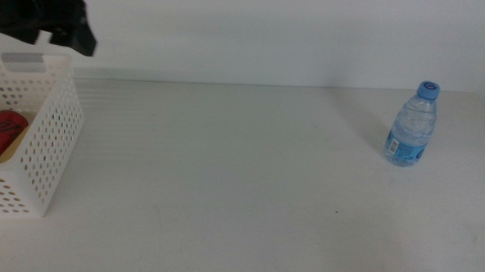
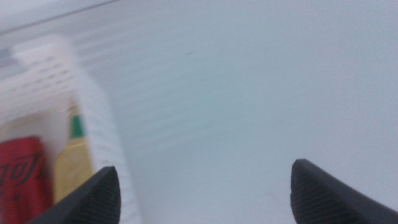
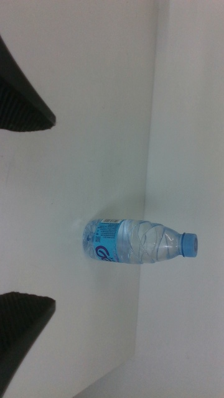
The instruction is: Use arms to grab the bottles and put them into the dustbin to the left of the table.
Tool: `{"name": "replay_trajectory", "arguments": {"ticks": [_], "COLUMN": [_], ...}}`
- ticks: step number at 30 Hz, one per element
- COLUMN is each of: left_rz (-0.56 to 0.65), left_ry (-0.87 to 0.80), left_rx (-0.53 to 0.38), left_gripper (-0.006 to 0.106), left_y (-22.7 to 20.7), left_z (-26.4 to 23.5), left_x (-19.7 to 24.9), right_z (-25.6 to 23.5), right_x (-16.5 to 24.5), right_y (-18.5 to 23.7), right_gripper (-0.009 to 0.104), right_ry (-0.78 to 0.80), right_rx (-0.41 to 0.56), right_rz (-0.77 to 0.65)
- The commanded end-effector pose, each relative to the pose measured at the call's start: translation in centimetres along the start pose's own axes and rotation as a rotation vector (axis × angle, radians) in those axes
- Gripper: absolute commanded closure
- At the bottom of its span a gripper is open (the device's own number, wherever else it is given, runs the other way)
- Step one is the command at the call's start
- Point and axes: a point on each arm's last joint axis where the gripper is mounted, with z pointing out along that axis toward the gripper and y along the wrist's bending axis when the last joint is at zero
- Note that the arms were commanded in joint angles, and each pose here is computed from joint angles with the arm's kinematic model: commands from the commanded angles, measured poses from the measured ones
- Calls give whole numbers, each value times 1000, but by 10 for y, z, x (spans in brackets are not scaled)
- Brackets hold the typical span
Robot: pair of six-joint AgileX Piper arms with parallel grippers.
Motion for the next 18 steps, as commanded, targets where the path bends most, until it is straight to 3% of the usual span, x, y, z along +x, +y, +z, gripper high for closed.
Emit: {"name": "replay_trajectory", "arguments": {"ticks": [1, 13, 18], "left_rz": [32, 171, 140], "left_ry": [-143, -320, -333], "left_rx": [-4, 93, 145], "left_gripper": [10, 10, 10], "left_y": [-20, -80, -86], "left_z": [-31, -67, -73], "left_x": [-3, 72, 111], "right_z": [-3, -3, -3], "right_x": [-11, -11, -11], "right_y": [-1, -1, -1], "right_gripper": [28, 28, 28], "right_ry": [-111, -111, -111], "right_rx": [12, 12, 12], "right_rz": [-16, -16, -16]}}
